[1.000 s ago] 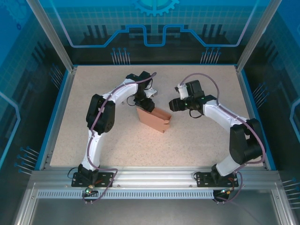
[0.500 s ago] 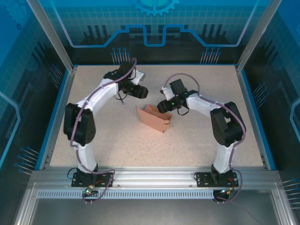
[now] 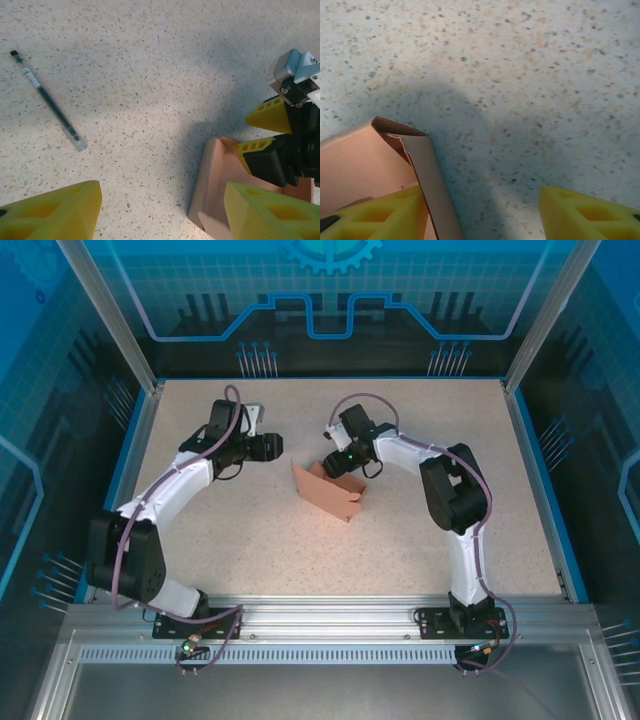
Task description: Fold the paper box
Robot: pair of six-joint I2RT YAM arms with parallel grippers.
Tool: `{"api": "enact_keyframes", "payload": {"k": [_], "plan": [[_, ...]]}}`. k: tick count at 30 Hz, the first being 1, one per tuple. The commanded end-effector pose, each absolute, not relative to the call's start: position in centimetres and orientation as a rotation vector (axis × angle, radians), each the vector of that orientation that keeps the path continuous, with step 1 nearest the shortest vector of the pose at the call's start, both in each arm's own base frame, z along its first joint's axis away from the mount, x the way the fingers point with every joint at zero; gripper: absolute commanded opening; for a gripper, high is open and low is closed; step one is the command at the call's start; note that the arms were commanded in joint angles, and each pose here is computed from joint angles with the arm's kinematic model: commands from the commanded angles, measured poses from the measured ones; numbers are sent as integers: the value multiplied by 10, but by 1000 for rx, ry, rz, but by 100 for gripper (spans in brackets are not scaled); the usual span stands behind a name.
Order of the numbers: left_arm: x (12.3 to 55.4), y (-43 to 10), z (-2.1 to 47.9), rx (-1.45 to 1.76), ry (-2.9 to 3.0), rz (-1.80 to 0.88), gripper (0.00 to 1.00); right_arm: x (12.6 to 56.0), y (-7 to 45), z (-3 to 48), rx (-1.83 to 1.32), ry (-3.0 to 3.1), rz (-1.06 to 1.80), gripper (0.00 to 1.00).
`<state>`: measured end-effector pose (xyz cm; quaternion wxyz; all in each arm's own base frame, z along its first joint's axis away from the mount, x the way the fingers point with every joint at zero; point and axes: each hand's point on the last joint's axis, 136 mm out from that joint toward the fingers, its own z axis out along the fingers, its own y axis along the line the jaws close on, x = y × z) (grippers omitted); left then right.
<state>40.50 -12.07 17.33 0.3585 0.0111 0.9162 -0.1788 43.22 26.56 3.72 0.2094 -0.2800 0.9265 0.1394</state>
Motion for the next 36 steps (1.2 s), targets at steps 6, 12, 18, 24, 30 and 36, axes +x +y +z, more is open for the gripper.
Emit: {"api": "enact_keyframes", "payload": {"k": [6,12,18,24,30,36], "plan": [[394,-115,204,-73,2211,-535,68,443,188,39,-481,2678,364,59],[386,-110,209,-87,2172,-530,68,431,158,50,-263,2656,549,59],[381,-112,204,-95,2169,-554,68,407,154,60,-168,2612,682,61],[379,-118,200,-99,2158,-608,69,417,133,80,-85,2541,622,63],[373,-126,196,-102,2148,-683,68,433,134,70,-94,2566,593,57],[369,-128,183,-105,2165,-703,68,444,147,61,-203,2595,571,46]]}}
